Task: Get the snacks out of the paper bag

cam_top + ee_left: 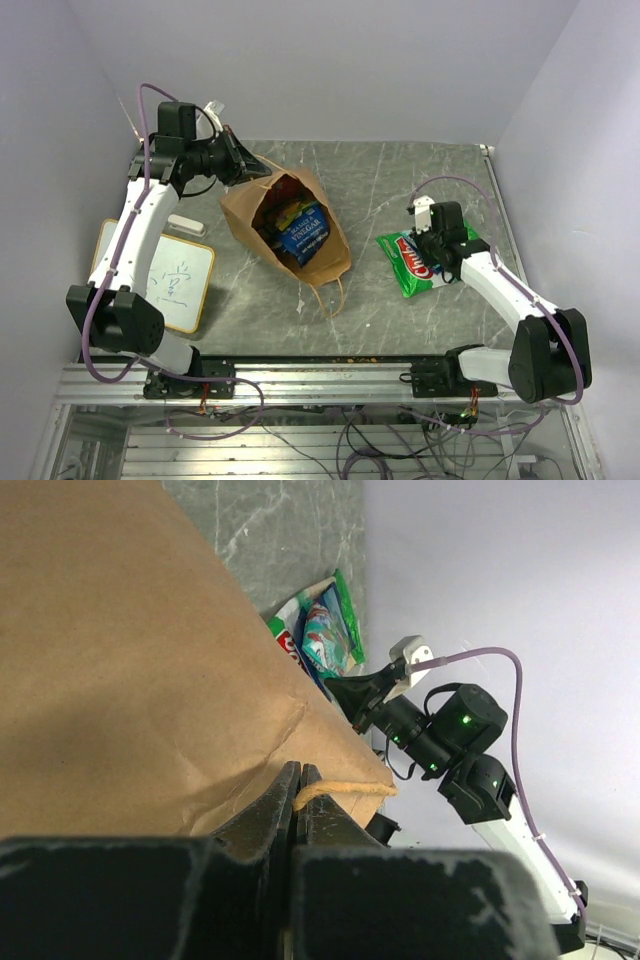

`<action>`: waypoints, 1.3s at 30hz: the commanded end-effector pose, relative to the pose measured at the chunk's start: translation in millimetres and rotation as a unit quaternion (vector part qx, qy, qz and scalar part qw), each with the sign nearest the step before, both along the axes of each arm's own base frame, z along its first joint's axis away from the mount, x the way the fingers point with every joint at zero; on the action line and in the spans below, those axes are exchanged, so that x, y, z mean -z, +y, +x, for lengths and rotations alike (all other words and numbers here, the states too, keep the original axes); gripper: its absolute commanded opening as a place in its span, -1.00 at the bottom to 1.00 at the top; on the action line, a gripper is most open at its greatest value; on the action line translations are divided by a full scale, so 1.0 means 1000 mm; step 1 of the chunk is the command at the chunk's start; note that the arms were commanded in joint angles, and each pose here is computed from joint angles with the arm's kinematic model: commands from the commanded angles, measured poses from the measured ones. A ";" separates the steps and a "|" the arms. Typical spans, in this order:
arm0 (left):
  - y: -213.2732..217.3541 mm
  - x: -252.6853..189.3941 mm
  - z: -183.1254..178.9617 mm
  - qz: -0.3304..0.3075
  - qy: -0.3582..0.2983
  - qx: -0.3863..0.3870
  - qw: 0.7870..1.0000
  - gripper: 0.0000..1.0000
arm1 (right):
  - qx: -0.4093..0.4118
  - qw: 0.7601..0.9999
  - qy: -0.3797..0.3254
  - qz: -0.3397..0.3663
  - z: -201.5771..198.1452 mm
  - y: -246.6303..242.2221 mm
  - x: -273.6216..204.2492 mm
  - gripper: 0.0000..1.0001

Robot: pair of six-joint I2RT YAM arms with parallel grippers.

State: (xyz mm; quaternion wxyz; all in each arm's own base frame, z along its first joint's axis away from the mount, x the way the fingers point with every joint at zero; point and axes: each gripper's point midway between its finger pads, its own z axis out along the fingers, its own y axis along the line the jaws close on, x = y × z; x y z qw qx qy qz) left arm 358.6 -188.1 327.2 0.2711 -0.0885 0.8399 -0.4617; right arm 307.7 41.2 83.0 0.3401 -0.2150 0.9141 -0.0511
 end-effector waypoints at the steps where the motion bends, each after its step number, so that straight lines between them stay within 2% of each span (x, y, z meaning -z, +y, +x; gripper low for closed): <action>1: -0.006 -0.011 -0.005 0.006 -0.022 0.017 1.000 -0.86 | 0.003 0.999 0.000 0.034 0.004 0.011 -0.002 -1.00; 3: -0.007 -0.011 -0.004 0.004 -0.022 0.019 1.000 -0.86 | 0.001 0.999 0.008 0.034 0.003 0.011 -0.003 -1.00; 7: -0.009 -0.010 -0.001 0.001 -0.024 0.019 1.000 -0.86 | -0.030 0.998 0.009 0.045 -0.004 0.019 -0.015 -0.73; 10: -0.009 -0.011 -0.001 -0.001 -0.022 0.020 1.000 -0.86 | -0.064 0.994 -0.050 0.072 -0.003 0.030 -0.044 -0.47; 14: -0.009 -0.013 -0.006 0.007 -0.027 0.022 0.999 -0.86 | -0.132 0.972 -0.161 0.112 0.006 0.053 -0.088 -0.16; 19: -0.013 -0.016 -0.001 -0.006 -0.029 0.025 0.999 -0.86 | -0.228 0.935 -0.219 0.161 0.014 0.089 -0.136 -0.08; 22: -0.015 -0.017 0.001 -0.013 -0.029 0.024 0.999 -0.86 | -0.311 0.899 -0.243 0.191 0.008 0.117 -0.159 -0.09; 25: -0.012 -0.017 -0.003 -0.011 -0.031 0.022 0.999 -0.86 | -0.411 0.840 -0.288 0.205 -0.010 0.151 -0.181 -0.07; 29: -0.006 -0.018 -0.005 -0.016 -0.030 0.014 0.999 -0.86 | -0.528 0.758 -0.344 0.168 -0.039 0.205 -0.198 0.03; 33: -0.001 -0.018 -0.005 -0.020 -0.030 0.005 0.999 -0.86 | -0.626 0.691 -0.338 0.125 -0.060 0.256 -0.193 0.07; 37: -0.001 -0.016 -0.006 -0.026 -0.026 0.002 0.999 -0.86 | -0.678 0.660 -0.316 0.072 -0.064 0.293 -0.165 0.08; 39: 0.000 -0.016 -0.007 -0.024 -0.027 -0.002 0.999 -0.86 | -0.684 0.660 -0.308 0.050 -0.060 0.304 -0.148 0.09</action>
